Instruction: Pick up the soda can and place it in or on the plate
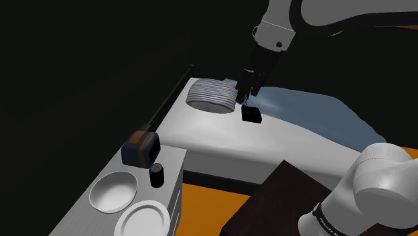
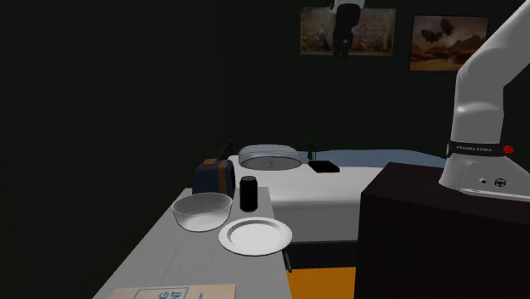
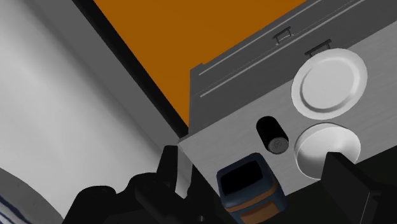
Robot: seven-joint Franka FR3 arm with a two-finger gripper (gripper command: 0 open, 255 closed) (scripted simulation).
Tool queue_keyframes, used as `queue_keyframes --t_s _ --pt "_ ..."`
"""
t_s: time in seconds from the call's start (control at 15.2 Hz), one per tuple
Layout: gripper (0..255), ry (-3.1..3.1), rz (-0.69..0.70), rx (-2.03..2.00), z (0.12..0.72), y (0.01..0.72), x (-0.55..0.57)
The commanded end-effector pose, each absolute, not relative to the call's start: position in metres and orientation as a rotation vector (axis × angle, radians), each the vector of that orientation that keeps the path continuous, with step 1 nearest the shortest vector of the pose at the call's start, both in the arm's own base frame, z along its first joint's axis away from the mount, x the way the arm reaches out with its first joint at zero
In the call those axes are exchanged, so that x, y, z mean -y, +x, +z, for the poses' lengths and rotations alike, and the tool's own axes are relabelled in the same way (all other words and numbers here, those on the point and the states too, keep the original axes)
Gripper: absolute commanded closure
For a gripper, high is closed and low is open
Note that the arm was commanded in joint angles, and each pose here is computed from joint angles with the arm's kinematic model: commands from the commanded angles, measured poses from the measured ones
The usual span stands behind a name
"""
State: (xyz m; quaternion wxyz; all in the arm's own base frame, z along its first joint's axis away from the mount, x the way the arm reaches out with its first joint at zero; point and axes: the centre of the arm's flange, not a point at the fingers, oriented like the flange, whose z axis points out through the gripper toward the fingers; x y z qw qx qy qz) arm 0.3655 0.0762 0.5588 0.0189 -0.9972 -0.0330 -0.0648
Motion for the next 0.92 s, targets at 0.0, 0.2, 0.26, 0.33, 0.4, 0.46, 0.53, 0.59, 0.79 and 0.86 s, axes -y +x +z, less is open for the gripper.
queue_keyframes --t_s 0.0,0.2,0.26,0.33,0.4,0.46,0.53,0.59,0.79,0.86 --pt "0 -3.098 -0.193 0.092 0.538 0.38 -0.088" --pt "0 -3.103 -0.177 0.078 0.509 0.401 -0.107" --pt "0 -3.104 -0.172 0.074 0.499 0.408 -0.113" --pt "0 -3.106 -0.167 0.069 0.489 0.415 -0.119" --pt "0 -3.107 -0.162 0.064 0.479 0.422 -0.125" --pt "0 -3.109 -0.157 0.06 0.469 0.429 -0.131" --pt "0 -3.11 -0.151 0.055 0.46 0.436 -0.137" --pt "0 -3.111 -0.146 0.051 0.45 0.443 -0.143" --pt "0 -3.116 -0.131 0.037 0.42 0.464 -0.16" --pt "0 -3.117 -0.125 0.032 0.41 0.471 -0.166"
